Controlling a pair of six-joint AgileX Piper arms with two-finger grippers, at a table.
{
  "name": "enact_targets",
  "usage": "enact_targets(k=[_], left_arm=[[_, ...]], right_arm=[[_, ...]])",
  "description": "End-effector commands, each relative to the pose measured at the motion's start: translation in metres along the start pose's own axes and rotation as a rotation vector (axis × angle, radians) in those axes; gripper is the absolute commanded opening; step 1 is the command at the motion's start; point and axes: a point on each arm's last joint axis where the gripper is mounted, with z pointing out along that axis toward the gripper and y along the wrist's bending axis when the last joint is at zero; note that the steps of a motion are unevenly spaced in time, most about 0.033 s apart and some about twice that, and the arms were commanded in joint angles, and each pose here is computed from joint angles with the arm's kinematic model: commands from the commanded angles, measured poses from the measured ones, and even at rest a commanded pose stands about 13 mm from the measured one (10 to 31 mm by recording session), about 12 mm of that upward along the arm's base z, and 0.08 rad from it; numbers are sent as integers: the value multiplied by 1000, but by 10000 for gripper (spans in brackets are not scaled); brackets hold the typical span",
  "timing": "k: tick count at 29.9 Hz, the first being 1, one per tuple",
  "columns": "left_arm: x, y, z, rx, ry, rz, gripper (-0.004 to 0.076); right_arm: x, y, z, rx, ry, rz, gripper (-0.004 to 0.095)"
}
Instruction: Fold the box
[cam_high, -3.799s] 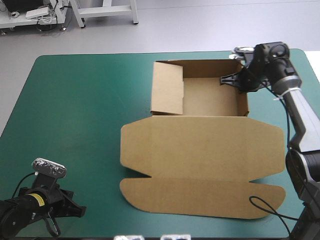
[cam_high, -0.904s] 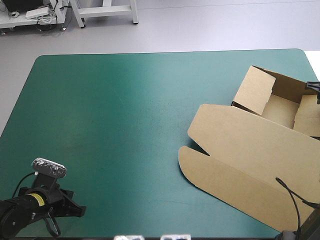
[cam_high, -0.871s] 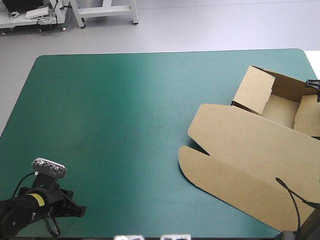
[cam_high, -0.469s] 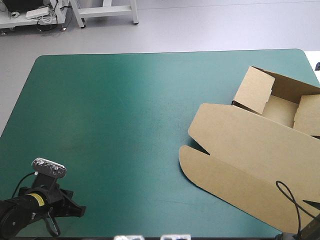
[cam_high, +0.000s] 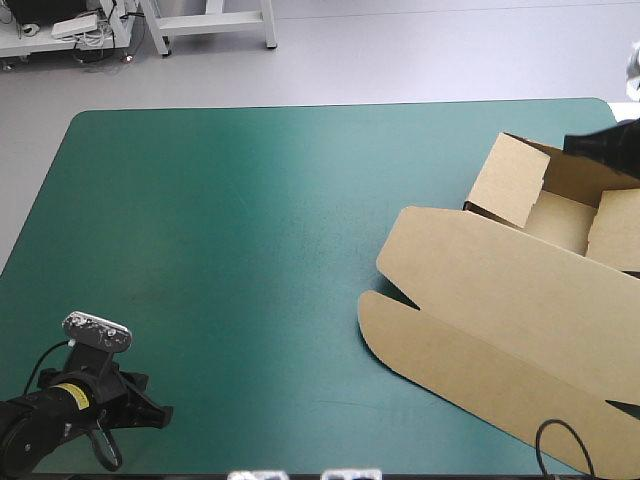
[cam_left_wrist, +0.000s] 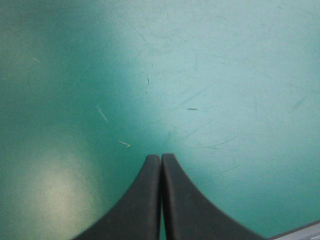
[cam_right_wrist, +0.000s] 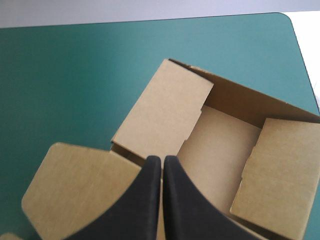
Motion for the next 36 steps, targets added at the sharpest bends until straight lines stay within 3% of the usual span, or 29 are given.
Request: enact_targets(k=[1, 5, 18, 26, 36], left_arm=[[-6, -1, -9, 8, -89, -5, -9], [3, -2, -22, 2, -168, -4, -9], [41, 5, -58, -124, -426, -22, -8], [59, 3, -31, -94, -354, -41, -8], [60, 1, -23, -61, -342, -51, -8]], right_arm=[[35, 14, -33, 4, -13, -59, 0], [84, 19, -44, -3, 23, -75, 0], [244, 21, -3, -48, 69, -56, 0], [274, 24, 1, -64, 37, -57, 0], [277, 24, 1, -65, 37, -58, 0]])
